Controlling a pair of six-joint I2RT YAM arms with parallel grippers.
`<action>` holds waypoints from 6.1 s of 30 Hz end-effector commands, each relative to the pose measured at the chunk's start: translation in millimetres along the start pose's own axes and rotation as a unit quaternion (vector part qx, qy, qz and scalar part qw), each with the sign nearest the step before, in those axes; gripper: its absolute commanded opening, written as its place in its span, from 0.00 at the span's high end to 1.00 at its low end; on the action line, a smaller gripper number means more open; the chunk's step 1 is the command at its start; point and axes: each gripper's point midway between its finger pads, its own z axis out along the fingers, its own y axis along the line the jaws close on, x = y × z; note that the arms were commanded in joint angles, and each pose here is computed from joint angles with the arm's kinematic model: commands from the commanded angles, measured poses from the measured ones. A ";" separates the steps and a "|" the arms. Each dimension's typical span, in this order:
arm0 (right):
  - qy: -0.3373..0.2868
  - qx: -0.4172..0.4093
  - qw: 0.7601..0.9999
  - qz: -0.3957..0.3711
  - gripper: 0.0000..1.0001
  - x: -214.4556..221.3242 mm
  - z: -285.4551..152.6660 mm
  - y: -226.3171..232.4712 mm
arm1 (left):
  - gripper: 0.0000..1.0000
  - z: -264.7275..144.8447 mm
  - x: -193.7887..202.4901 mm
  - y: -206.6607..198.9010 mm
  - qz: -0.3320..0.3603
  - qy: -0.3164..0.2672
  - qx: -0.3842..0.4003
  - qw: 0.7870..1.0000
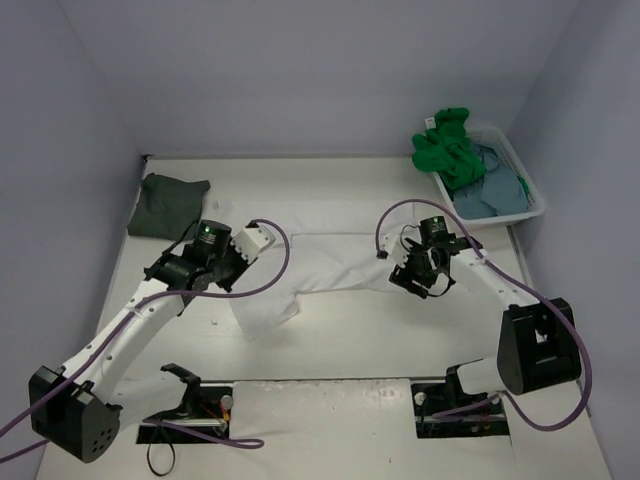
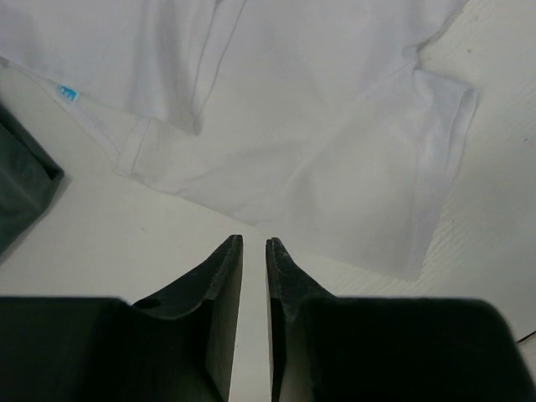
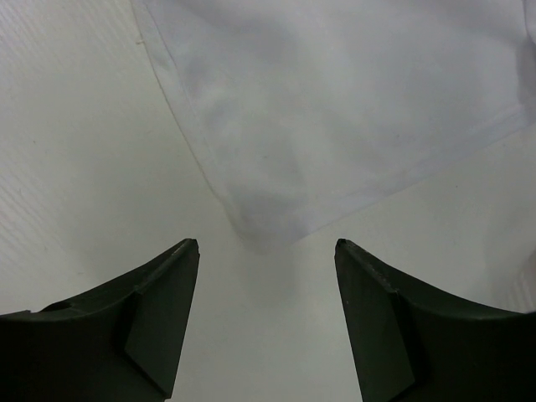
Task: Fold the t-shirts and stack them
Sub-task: Pick up the 1/3-folded T-shirt from the center of the board, then fold the 1/3-folded T-shirt at the center of the board.
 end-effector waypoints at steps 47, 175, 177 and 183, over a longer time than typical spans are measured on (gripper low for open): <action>0.041 -0.075 0.996 0.025 1.00 17.5 39.7 17.8 | 0.51 74.3 61.4 -117.0 0.152 0.111 0.188 0.964; -0.011 0.188 0.978 0.094 0.72 -70.1 58.6 -222.8 | 0.65 204.8 -72.7 211.0 0.064 0.108 -0.292 0.948; -0.015 0.207 0.973 0.100 0.72 -74.0 50.3 -227.3 | 0.64 197.9 -79.4 218.6 0.059 0.105 -0.310 0.943; -0.073 0.256 0.956 0.121 0.70 -103.5 -3.4 -241.5 | 0.64 164.3 -96.9 222.8 0.051 0.085 -0.321 0.942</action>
